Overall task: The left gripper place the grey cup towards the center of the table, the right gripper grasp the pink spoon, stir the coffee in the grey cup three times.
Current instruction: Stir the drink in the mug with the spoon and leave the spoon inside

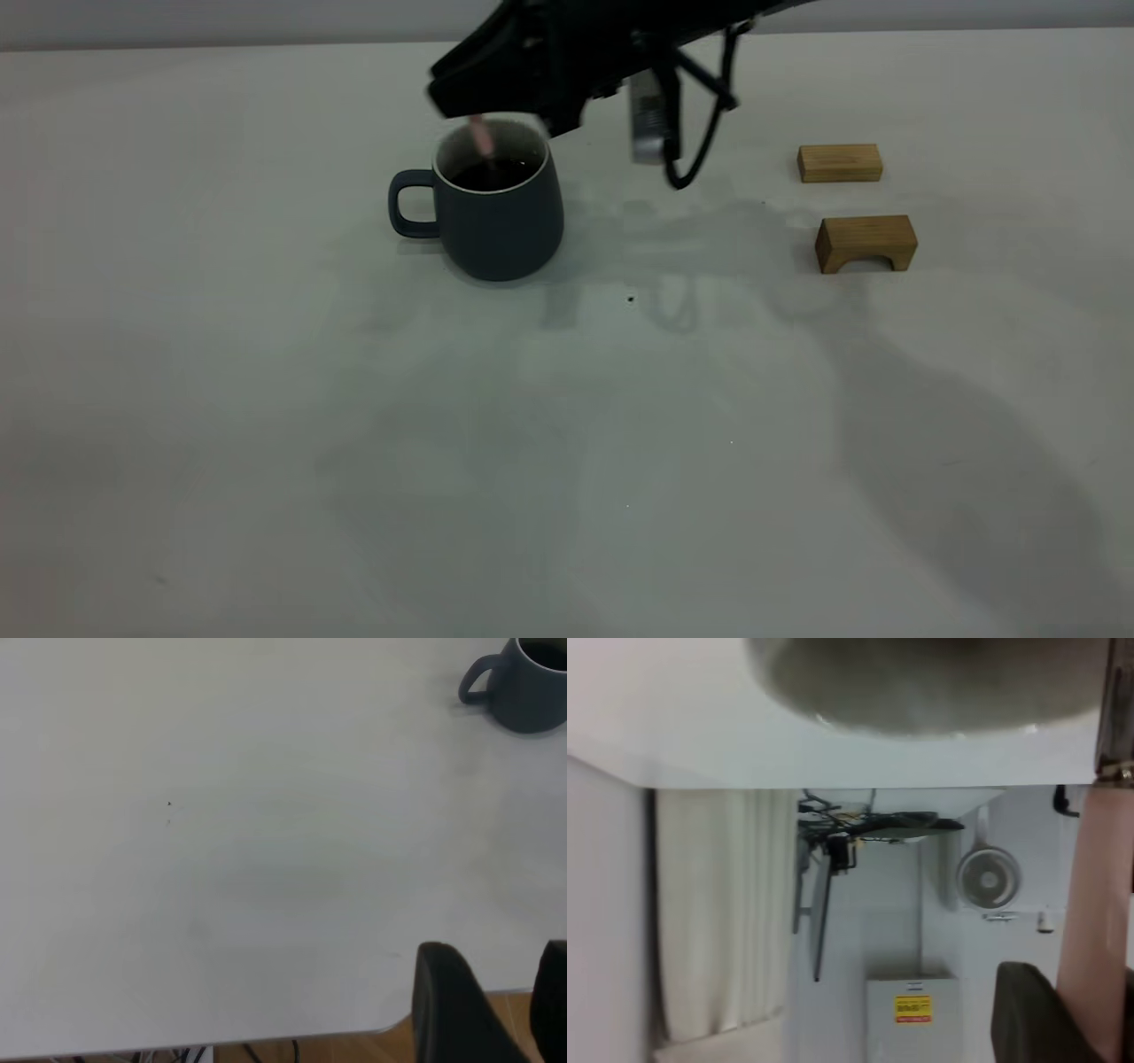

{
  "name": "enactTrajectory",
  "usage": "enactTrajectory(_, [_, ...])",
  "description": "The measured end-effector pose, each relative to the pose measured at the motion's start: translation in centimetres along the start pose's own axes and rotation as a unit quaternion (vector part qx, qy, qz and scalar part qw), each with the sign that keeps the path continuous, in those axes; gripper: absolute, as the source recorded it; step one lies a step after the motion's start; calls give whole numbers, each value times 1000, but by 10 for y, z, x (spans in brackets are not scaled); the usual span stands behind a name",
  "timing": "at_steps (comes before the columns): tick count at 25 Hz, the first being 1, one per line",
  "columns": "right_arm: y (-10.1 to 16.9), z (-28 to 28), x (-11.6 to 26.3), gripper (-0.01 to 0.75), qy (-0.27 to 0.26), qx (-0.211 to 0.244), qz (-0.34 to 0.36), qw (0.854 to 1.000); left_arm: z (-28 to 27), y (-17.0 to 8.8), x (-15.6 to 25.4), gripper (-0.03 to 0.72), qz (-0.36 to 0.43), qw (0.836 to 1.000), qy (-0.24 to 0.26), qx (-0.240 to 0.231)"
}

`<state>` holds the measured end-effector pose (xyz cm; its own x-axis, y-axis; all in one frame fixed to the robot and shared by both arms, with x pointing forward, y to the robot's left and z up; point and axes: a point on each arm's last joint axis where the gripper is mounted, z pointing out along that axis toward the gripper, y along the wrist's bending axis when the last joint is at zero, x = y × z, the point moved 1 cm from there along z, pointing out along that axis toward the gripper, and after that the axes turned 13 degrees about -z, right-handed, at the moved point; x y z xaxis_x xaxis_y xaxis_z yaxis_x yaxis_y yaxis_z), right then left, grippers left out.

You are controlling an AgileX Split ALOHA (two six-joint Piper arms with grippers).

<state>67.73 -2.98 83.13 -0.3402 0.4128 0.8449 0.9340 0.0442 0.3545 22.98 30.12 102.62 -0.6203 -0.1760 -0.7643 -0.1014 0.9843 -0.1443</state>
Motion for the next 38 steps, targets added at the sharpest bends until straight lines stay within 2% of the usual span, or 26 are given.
enactTrajectory(4, [-1,10,8,137,7,-17,-89,996,0,0,0,299,0,1000,0,0])
enactTrajectory(7, [3,5,4,137,-1,-26,-174,984,0,0,0,299,0,1000,0,0])
enactTrajectory(10, [4,-7,-4,137,-1,-8,-197,980,0,0,0,299,0,1000,0,0])
enactTrajectory(12, [4,-13,-7,137,4,3,-173,985,0,0,0,299,0,1000,0,0])
enactTrajectory(15, [1,-10,-5,137,8,14,-98,995,0,0,0,299,0,1000,0,0])
enactTrajectory(18, [-4,2,5,137,16,14,-30,999,0,0,0,299,0,1000,0,0])
enactTrajectory(22, [-2,10,11,137,21,-7,-16,1000,0,0,0,299,0,1000,0,0])
enactTrajectory(27, [2,-2,4,137,26,-6,-118,993,0,0,0,299,0,1000,0,0])
enactTrajectory(32, [-2,-10,-3,137,22,28,-255,966,0,0,0,299,0,1000,0,0])
enactTrajectory(35, [-4,-9,-2,137,25,32,-294,955,0,0,0,299,0,1000,0,0])
enactTrajectory(38, [-5,-6,0,137,26,34,-302,952,0,0,0,299,0,1000,0,0])
